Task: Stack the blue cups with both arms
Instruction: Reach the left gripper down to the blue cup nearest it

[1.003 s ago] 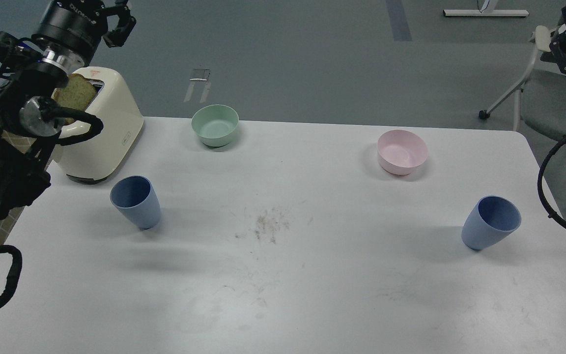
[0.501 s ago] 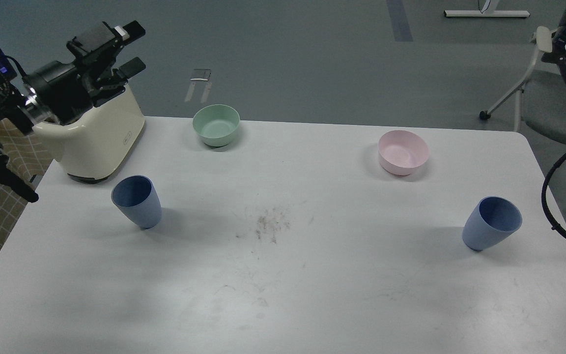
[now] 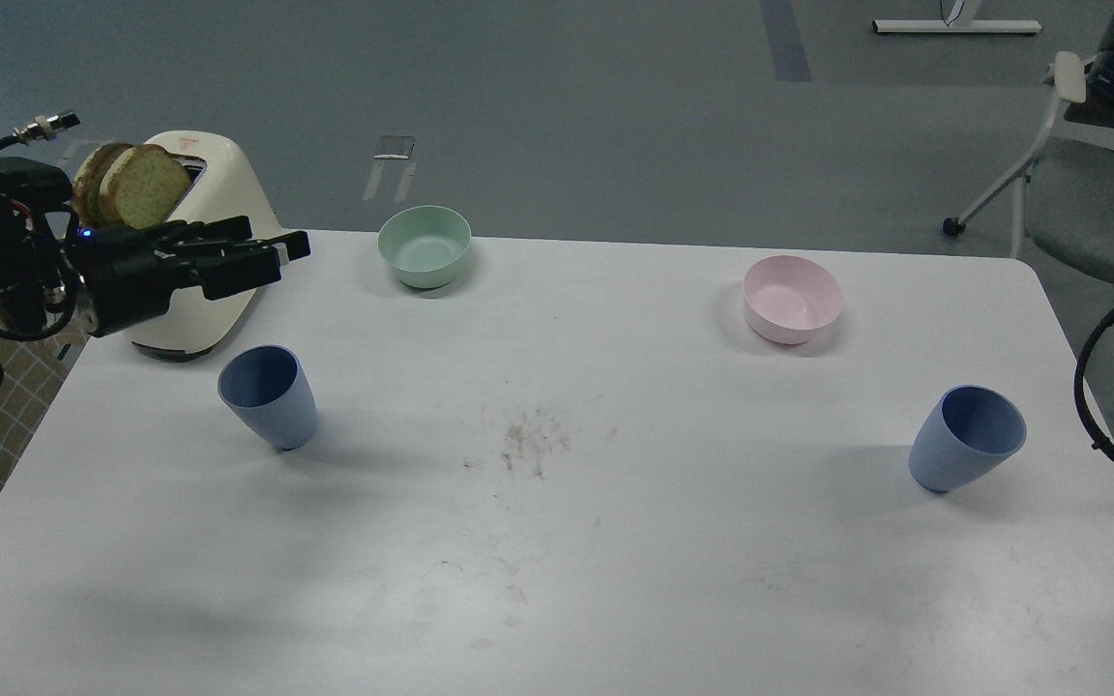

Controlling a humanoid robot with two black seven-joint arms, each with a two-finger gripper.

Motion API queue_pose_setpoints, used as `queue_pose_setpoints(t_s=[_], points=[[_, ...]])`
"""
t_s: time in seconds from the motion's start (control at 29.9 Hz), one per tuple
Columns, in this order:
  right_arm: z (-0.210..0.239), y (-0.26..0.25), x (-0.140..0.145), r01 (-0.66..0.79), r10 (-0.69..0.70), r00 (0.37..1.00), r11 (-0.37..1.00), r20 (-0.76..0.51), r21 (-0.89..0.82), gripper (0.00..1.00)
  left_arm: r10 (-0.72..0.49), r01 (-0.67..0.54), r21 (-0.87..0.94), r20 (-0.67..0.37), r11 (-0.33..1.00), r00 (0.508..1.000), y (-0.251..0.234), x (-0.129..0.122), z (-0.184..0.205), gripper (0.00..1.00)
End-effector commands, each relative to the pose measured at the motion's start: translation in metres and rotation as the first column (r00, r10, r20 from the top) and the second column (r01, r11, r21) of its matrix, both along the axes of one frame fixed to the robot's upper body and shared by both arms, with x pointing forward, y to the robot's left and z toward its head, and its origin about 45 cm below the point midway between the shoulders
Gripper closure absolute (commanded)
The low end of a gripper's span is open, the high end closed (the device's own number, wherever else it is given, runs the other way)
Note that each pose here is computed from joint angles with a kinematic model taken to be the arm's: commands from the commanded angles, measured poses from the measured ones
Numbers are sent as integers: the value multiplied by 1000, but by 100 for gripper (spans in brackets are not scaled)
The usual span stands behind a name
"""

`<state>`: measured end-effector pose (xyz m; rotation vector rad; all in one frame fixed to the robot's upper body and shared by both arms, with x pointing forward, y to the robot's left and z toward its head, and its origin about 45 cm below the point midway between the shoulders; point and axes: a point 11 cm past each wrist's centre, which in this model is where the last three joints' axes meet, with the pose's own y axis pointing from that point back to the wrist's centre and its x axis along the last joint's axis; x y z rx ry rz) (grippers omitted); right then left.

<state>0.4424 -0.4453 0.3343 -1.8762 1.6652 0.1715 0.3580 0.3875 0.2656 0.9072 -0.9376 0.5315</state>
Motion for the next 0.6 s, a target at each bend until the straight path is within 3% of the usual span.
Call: queue_pose_setpoints(t_s=[0.0,0.13,0.33,0.57], points=[[0,-1,0,3,-3,1000,1000,3,8,0,-42,44,105,-19,994,999,2,-9,-18,10],[1,0,0,0,0,1000,1000,5,9,0,-113,105,270,14,957,994,7,-15,-32,19],[2,0,0,-1,1,1000,1000,8,7,0,-78,75,305,-2,949,997,24,-18,-44,19],[1,3,1,-6,5,1000,1000,8,11,0,-60,65,303,-27,951,998,33,-31,-68,29]])
